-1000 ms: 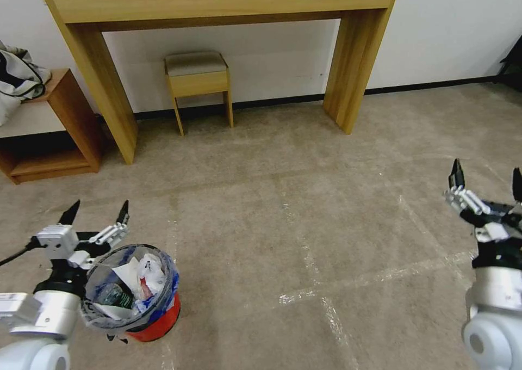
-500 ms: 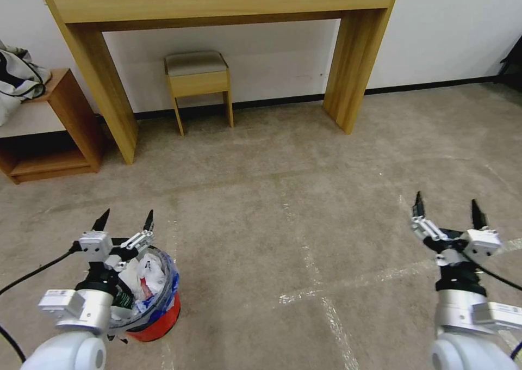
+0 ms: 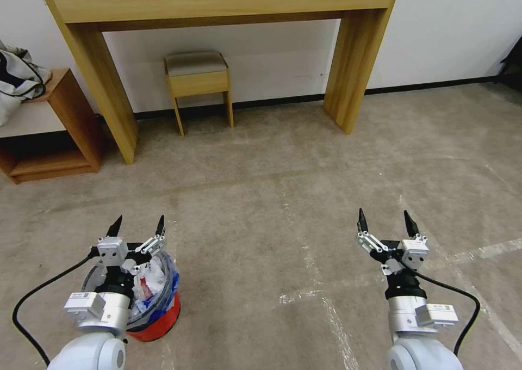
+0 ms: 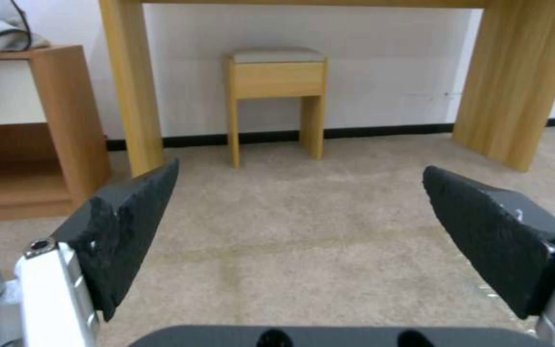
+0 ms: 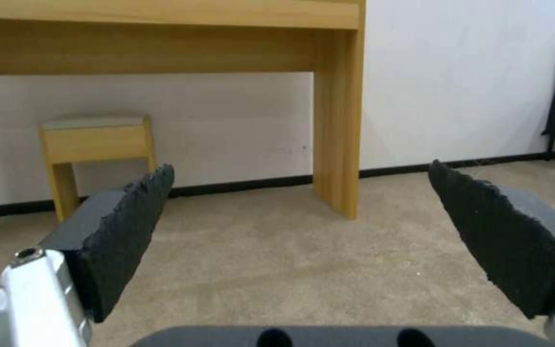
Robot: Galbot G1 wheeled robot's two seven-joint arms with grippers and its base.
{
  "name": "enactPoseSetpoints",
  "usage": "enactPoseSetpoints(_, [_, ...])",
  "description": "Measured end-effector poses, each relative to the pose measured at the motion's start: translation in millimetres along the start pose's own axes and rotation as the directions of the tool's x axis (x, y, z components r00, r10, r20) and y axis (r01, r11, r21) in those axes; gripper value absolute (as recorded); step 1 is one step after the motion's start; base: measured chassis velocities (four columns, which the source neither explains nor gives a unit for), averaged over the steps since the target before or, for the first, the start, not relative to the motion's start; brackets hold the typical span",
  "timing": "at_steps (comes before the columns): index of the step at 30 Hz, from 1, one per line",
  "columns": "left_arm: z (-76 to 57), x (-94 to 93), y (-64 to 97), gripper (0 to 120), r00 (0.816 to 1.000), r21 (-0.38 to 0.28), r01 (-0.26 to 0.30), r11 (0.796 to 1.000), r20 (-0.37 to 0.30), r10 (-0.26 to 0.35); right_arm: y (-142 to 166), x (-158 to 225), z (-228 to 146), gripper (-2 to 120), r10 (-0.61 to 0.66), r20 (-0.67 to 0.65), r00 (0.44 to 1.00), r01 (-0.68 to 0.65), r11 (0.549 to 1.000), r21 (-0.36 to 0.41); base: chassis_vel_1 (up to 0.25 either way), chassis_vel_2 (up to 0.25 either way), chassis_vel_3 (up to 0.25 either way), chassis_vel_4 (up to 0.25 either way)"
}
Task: Pick up the trash bin and place the garbage on the floor into it.
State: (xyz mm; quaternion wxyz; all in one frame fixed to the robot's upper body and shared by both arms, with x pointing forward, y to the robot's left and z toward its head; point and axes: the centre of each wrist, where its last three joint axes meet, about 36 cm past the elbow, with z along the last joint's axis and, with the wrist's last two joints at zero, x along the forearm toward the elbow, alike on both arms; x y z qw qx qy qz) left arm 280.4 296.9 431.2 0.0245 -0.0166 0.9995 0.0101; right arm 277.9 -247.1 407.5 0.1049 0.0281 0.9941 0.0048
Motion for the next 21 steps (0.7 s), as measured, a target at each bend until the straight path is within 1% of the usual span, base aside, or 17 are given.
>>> enactPoseSetpoints(9, [-1.6,0.8,1.7,100,1.0,-0.006,0.008,1.0,-0.001,-0.008,-3,-1,-1,100,0.013,0.011,1.0,-0.013,1.0,0.009,0.0,0.0,0.0,0.0])
enactPoseSetpoints(14, [-5.5,1.2,5.4,100,1.0,-0.013,0.012,1.0,0.005,-0.011,-11,-3,-5,100,0.02,0.022,1.0,-0.021,0.999,0.028,0.0,0.0,0.0,0.0])
enactPoseSetpoints(21, [-8.0,1.9,6.1,100,1.0,-0.006,0.01,1.0,0.003,-0.01,-15,-6,-7,100,0.024,0.033,0.999,-0.025,0.999,0.03,0.0,0.0,0.0,0.0])
